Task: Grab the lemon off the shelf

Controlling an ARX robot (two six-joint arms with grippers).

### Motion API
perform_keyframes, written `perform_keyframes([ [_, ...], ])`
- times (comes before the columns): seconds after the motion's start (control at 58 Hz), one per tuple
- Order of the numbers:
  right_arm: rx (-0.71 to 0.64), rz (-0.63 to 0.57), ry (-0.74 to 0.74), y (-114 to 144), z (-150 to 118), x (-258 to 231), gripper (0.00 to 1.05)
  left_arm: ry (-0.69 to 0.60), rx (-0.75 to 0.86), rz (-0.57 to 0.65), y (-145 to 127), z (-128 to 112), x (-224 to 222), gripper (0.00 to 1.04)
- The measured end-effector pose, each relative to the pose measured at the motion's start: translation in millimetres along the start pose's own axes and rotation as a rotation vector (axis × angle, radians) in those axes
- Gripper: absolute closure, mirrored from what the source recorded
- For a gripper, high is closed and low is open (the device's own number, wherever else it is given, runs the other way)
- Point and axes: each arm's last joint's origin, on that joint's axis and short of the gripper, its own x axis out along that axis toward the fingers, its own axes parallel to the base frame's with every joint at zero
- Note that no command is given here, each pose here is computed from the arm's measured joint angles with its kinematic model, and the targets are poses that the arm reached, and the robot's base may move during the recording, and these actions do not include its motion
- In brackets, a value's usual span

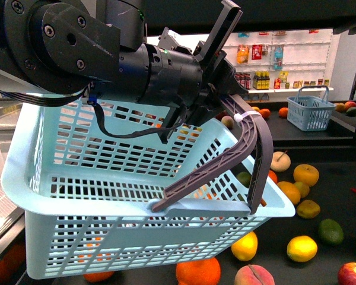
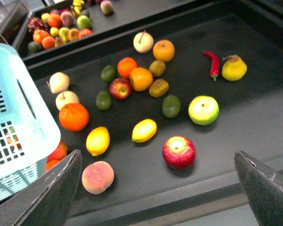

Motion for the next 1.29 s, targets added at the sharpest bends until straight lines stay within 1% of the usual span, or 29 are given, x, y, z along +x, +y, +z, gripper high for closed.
perform_keyframes([
  [0.069,0.003,-0.005,0.077,0,7,33,0.07,-0.002,0.0,0.002,0,0,0,0.95],
  [0.173,0.01,-0.024,0.231,1,3,91,0.07,-0.002,0.002,0.002,0,0,0,0.95],
  [0.224,0.012,-0.053,0.302,3,0,124,0.07,-0.003,0.0,0.003,0,0,0,0.95],
  [0.311,0.02,-0.102,0.414,9,-11,184,0.07,0.001,0.001,-0.001,0,0,0,0.95],
  [0.414,0.019,-0.126,0.49,17,-29,223,0.07,0.0,0.0,0.0,0,0,0,0.95],
  [0.621,0.032,-0.17,0.567,32,-60,278,0.07,0.0,0.0,0.0,0,0,0,0.95],
  [0.725,0.039,-0.188,0.58,38,-68,300,0.07,0.0,0.0,0.0,0,0,0,0.95],
  [1.001,0.074,-0.216,0.592,44,-78,342,0.07,0.0,0.0,0.0,0,0,0,0.95],
  [1.294,0.097,-0.222,0.592,50,-86,372,0.07,0.0,0.0,0.0,0,0,0,0.95],
])
